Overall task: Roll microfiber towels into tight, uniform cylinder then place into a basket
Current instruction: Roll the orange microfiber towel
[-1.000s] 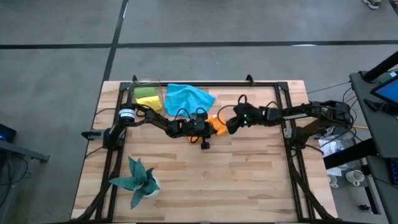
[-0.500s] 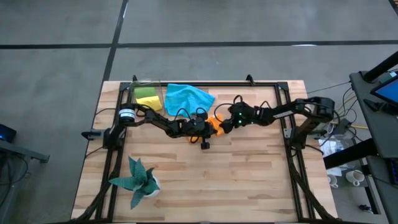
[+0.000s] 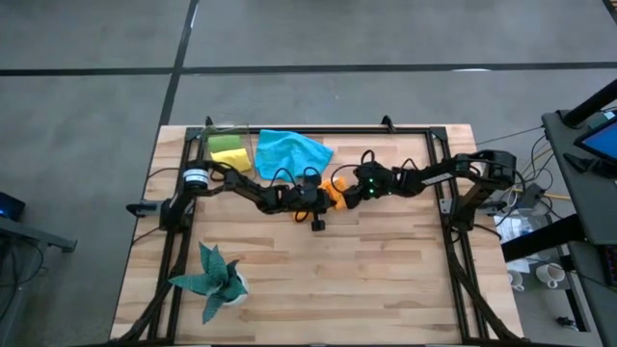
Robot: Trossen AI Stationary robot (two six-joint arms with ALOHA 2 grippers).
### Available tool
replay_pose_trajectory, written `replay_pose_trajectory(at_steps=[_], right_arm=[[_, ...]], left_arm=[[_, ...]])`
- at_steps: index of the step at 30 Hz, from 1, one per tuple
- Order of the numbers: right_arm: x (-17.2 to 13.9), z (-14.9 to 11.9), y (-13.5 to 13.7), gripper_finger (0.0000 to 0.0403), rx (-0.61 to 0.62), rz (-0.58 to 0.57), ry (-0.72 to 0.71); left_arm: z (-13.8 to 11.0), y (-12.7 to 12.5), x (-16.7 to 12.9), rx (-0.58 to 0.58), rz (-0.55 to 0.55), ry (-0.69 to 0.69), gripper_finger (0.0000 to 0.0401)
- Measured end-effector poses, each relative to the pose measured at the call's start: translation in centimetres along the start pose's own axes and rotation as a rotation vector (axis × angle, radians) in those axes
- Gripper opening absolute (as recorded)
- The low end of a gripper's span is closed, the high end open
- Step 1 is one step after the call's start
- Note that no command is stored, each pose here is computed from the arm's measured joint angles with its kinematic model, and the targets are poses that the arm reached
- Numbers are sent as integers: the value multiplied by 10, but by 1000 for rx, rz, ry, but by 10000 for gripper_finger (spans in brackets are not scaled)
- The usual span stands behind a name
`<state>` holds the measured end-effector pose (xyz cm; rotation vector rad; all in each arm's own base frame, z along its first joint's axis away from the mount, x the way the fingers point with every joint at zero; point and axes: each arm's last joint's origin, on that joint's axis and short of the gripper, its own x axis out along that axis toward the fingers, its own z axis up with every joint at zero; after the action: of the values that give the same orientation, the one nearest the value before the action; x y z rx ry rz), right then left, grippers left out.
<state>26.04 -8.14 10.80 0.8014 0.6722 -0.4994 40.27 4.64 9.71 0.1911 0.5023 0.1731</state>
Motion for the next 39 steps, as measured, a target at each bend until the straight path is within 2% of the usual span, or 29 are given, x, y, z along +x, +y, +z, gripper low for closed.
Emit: replay_pose_trajectory(at_steps=[2, 4, 9, 17, 22, 29, 32, 36, 39], right_arm=[[0, -1, -1, 36, -30, -18, 7], [-2, -2, -1, 20, -52, -29, 13], [-14, -4, -2, 12, -104, -107, 81], [-61, -5, 4, 10, -192, -376, 304], [-83, 2, 8, 10, -218, -542, 419], [-69, 10, 18, 9, -278, -594, 434], [-59, 10, 27, 9, -345, -585, 465], [-50, 12, 42, 9, -414, -555, 473], [-47, 14, 51, 9, -455, -540, 472]], left_arm=[[5, 0, -3, 5, 46, -1, 0], [13, 1, -8, 4, 65, -19, 0], [30, -5, -18, -55, 54, -93, 0], [42, -35, -16, -223, -36, -213, 0], [52, -49, -11, -222, -64, -243, 0], [51, -67, 8, -271, -91, -273, 0], [50, -68, 11, -240, -33, -287, 0], [58, -52, 11, -162, 51, -346, 0], [56, -35, 16, -115, 17, -332, 0]])
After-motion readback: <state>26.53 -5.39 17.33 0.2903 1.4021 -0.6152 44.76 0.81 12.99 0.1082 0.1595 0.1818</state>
